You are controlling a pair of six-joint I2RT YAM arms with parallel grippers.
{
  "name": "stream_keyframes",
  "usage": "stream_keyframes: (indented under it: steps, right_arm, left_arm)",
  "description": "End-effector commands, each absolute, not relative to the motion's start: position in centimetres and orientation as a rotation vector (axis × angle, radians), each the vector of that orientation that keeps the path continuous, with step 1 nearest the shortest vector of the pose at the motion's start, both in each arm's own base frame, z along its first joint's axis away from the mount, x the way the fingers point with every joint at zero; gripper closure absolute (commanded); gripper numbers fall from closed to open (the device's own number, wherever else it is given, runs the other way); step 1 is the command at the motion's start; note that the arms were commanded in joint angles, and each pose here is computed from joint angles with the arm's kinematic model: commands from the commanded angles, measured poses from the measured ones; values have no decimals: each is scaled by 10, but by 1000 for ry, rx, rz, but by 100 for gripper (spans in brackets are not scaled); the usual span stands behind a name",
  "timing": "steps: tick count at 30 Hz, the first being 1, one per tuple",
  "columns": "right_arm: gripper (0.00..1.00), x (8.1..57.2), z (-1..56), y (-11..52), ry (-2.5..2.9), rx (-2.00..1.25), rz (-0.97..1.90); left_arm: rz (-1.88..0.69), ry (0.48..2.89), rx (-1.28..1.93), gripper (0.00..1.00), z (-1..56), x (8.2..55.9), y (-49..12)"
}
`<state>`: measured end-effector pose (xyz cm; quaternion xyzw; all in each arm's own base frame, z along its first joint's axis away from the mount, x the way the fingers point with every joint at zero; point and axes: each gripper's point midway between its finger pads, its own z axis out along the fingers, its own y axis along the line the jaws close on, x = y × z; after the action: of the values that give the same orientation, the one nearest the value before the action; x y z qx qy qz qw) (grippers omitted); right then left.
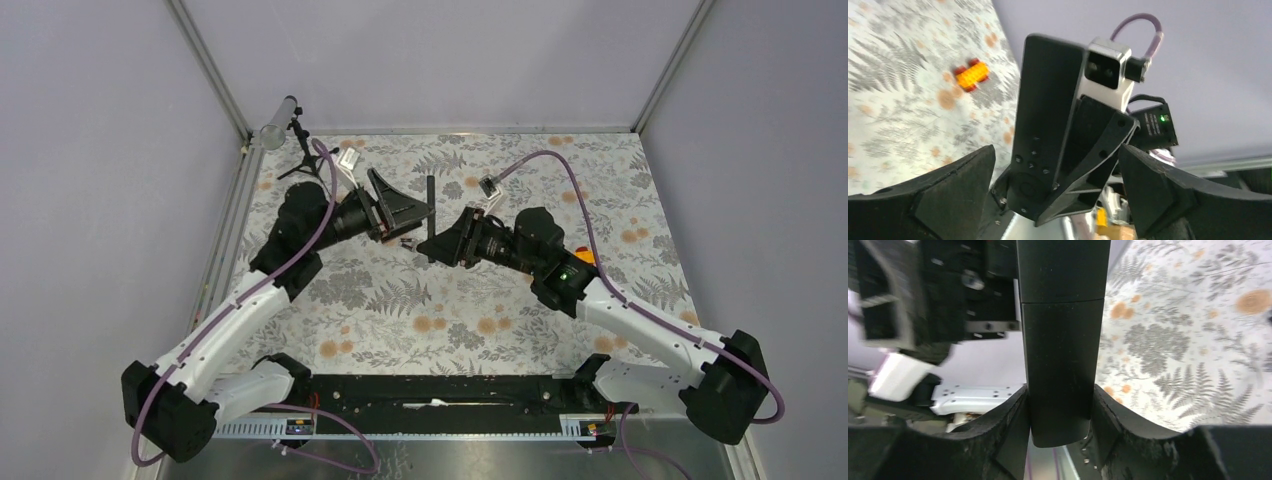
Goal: Load the batteries into the remote control
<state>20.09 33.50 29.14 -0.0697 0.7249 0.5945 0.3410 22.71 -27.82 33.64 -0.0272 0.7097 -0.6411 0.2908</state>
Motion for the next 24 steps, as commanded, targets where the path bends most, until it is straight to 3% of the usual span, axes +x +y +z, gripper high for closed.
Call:
stream_keyframes:
  steps: [1,8,16,24]
  right_arm:
    - [55,215,282,324,1903,-329,1235]
    - [58,220,261,317,2006,-525,928]
    - [60,222,243,322,2044,-605,795]
    - [58,234,236,319,2108,-392,775]
  left_arm:
    - [-1326,1944,4,1,352,241,-252]
    - [-1267,2103,57,2,328,252,-265]
    - [-1206,2201,-24,23,293,266,-267]
    - [-1343,2082,-46,20,302,258,-272]
